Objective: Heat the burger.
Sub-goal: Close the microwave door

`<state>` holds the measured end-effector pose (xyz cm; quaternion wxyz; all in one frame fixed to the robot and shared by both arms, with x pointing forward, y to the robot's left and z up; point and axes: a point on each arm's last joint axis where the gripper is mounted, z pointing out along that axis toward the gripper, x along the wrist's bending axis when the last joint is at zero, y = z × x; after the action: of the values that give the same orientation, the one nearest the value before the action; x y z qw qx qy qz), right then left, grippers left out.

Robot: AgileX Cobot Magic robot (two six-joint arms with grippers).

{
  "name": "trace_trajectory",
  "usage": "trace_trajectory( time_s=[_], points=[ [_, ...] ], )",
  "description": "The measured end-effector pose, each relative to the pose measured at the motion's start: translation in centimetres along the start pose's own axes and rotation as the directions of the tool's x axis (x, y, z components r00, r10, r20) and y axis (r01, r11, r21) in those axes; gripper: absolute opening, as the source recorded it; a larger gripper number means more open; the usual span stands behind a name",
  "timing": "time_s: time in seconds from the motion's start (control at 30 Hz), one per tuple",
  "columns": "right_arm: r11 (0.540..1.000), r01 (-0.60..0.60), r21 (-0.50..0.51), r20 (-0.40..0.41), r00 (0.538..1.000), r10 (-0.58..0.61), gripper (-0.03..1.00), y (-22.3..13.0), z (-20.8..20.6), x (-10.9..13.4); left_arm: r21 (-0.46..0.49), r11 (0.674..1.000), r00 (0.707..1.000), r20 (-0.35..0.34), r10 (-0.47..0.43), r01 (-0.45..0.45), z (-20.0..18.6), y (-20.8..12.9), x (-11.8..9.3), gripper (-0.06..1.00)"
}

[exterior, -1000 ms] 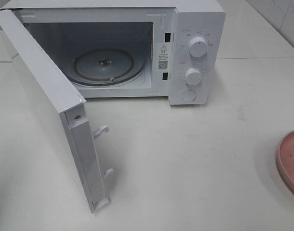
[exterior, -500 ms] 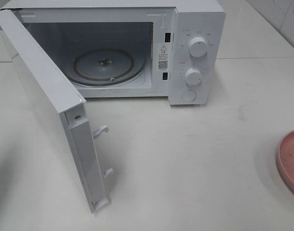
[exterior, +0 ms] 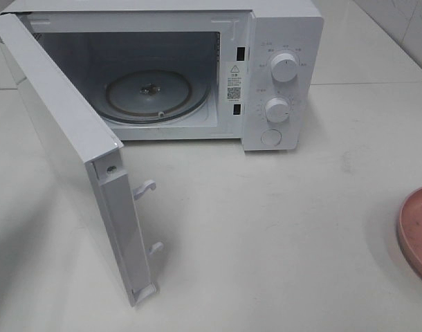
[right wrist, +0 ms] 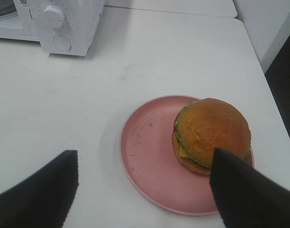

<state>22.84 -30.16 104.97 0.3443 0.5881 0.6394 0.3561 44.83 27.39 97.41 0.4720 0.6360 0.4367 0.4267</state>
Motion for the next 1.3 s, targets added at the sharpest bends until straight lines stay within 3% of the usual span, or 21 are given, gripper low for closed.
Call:
trace_trajectory(
  time_s=[0.03, 0.07, 0.13, 0.17, 0.23, 0.43, 0.5, 0.73, 1.03, 1.3],
  points=[
    [1.0, 0.0, 0.0, 0.0, 1.0, 0.0, 0.76, 0.0, 0.0, 0.0, -0.012, 1.0, 0.998, 0.06, -0.005, 0.006, 0.6, -0.2, -0.5, 0.0],
    [1.0, 0.0, 0.0, 0.0, 1.0, 0.0, 0.76, 0.0, 0.0, 0.0, -0.012, 1.0, 0.998, 0.06, -0.005, 0.006, 0.6, -0.2, -0.5, 0.0],
    [1.0, 0.0, 0.0, 0.0, 1.0, 0.0, 0.76, 0.0, 0.0, 0.0, -0.043, 0.999, 0.989, 0.148, -0.01, 0.016, 1.6, 0.0, -1.2, 0.0],
    [1.0, 0.0, 0.0, 0.0, 1.0, 0.0, 0.76, 0.0, 0.0, 0.0, -0.043, 0.999, 0.989, 0.148, -0.01, 0.016, 1.6, 0.0, -1.2, 0.0],
    [1.0, 0.0, 0.0, 0.0, 1.0, 0.0, 0.76, 0.0, 0.0, 0.0, -0.037, 0.999, 0.977, 0.215, -0.011, 0.02, 2.7, -0.1, -2.4, 0.0],
    [1.0, 0.0, 0.0, 0.0, 1.0, 0.0, 0.76, 0.0, 0.0, 0.0, -0.02, 1.0, 0.966, 0.26, -0.01, 0.015, 3.8, -0.4, -4.1, 0.0],
    [1.0, 0.0, 0.0, -0.001, 1.0, 0.0, 0.76, 0.0, 0.0, 0.0, -0.026, 1.0, 0.953, 0.303, -0.008, 0.017, 5.0, -0.2, -6.1, 0.0],
    [1.0, 0.0, 0.0, -0.001, 1.0, 0.0, 0.76, 0.0, 0.0, 0.0, -0.045, 0.998, 0.954, 0.299, -0.03, 0.046, 6.8, 0.5, -8.6, 0.0],
    [1.0, 0.0, 0.0, -0.001, 1.0, 0.0, 0.76, 0.0, 0.0, 0.0, -0.084, 0.994, 0.956, 0.291, -0.041, 0.068, 10.6, 1.7, -13.4, 0.0],
    [1.0, 0.0, 0.0, -0.001, 1.0, 0.0, 0.76, 0.0, 0.0, 0.0, -0.115, 0.988, 0.962, 0.266, -0.064, 0.098, 13.2, 2.6, -15.8, 0.0]
  ],
)
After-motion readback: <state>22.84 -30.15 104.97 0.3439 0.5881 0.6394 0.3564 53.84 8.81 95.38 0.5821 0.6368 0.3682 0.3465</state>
